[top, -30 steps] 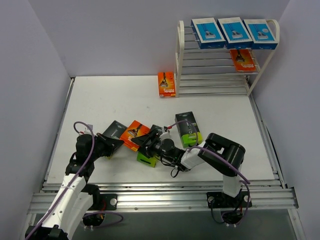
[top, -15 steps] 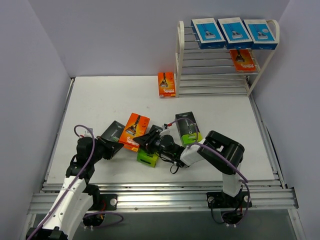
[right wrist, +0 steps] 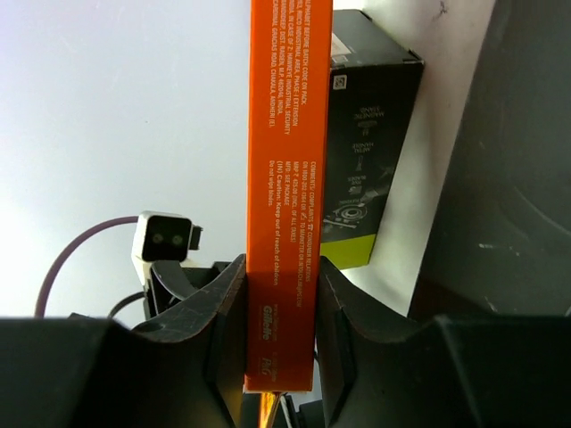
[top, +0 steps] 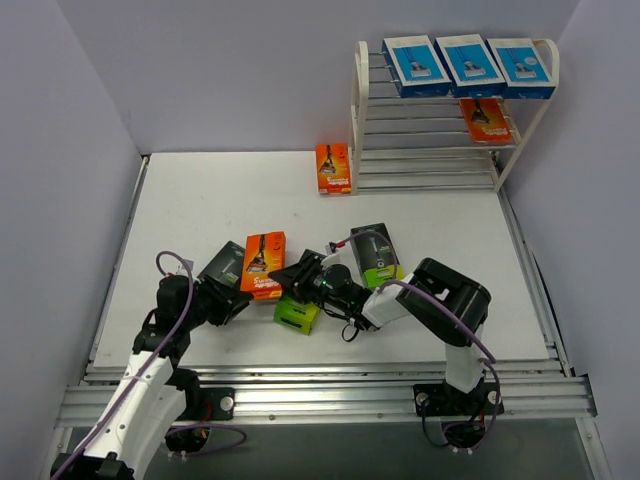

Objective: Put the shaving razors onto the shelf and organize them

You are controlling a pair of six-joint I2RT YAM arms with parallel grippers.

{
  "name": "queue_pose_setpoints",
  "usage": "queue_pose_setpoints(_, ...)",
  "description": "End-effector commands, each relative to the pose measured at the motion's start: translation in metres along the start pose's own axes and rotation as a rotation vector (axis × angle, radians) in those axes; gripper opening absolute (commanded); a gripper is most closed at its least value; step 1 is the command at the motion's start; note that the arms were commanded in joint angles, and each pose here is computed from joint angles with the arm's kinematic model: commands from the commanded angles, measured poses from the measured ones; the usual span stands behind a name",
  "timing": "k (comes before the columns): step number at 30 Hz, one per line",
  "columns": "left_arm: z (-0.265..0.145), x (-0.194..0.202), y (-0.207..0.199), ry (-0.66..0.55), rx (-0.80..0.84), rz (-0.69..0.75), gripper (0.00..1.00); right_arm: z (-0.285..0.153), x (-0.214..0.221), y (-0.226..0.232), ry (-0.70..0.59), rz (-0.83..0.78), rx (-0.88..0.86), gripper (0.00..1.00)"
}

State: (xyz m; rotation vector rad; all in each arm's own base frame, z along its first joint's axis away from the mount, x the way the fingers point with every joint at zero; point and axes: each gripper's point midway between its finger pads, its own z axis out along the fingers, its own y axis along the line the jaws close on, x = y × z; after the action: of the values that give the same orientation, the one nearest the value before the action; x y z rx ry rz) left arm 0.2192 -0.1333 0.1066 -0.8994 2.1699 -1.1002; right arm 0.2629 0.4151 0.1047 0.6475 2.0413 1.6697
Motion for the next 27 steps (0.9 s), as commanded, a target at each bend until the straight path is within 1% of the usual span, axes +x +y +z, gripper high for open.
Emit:
queue_pose_setpoints(1,-0.003,0.009,-0.002,0.050,0.008,0.049,0.41,-0.018,-0.013,0.115,-0.015,-0.031,-0.385,0.00)
queue_pose_setpoints(3,-0.003,0.008,-0.002,0.051,0.004,0.062,0.44,-0.019,-0.015,0.118,-0.002,-0.035,-0.395,0.00)
queue_pose_setpoints(8,-0.006,0.002,-0.005,0.042,-0.015,0.095,0.47,-0.024,-0.028,0.121,0.000,-0.051,-0.402,0.00)
queue_pose_setpoints(10,-0.009,-0.003,-0.011,0.023,-0.005,0.114,0.49,-0.027,-0.030,0.122,0.018,-0.063,-0.398,0.00)
queue_pose_setpoints(12,-0.014,-0.011,-0.027,0.001,0.031,0.142,0.51,-0.029,-0.037,0.122,0.012,-0.086,-0.390,0.00)
queue_pose_setpoints(13,-0.016,-0.014,-0.033,-0.009,0.048,0.168,0.55,-0.032,-0.040,0.123,0.012,-0.097,-0.377,0.00)
queue_pose_setpoints(14,-0.020,-0.018,-0.050,-0.022,0.094,0.198,0.57,-0.034,-0.043,0.123,0.017,-0.114,-0.370,0.00)
queue_pose_setpoints(15,-0.023,-0.021,-0.057,-0.030,0.113,0.217,0.61,-0.033,-0.045,0.115,0.018,-0.141,-0.331,0.00)
queue_pose_setpoints(16,-0.024,-0.024,-0.065,-0.039,0.135,0.247,0.68,-0.037,-0.047,0.122,0.019,-0.164,-0.336,0.00)
queue_pose_setpoints(20,-0.028,-0.029,-0.096,-0.034,0.234,0.308,0.84,-0.044,-0.049,0.124,0.040,-0.268,-0.289,0.00)
queue_pose_setpoints(21,-0.029,-0.025,-0.103,-0.005,0.266,0.319,0.86,-0.045,-0.050,0.119,0.043,-0.281,-0.257,0.00)
queue_pose_setpoints(22,-0.024,-0.026,-0.107,0.009,0.280,0.321,0.88,-0.049,-0.051,0.123,0.040,-0.318,-0.261,0.00)
queue_pose_setpoints(24,-0.022,-0.025,-0.111,0.038,0.305,0.318,0.94,-0.051,-0.051,0.113,0.050,-0.335,-0.210,0.00)
queue_pose_setpoints(25,-0.018,-0.024,-0.111,0.055,0.311,0.315,0.96,-0.054,-0.052,0.116,0.044,-0.364,-0.207,0.00)
queue_pose_setpoints(27,-0.016,-0.024,-0.113,0.061,0.335,0.306,0.96,-0.054,-0.052,0.106,0.040,-0.380,-0.142,0.00)
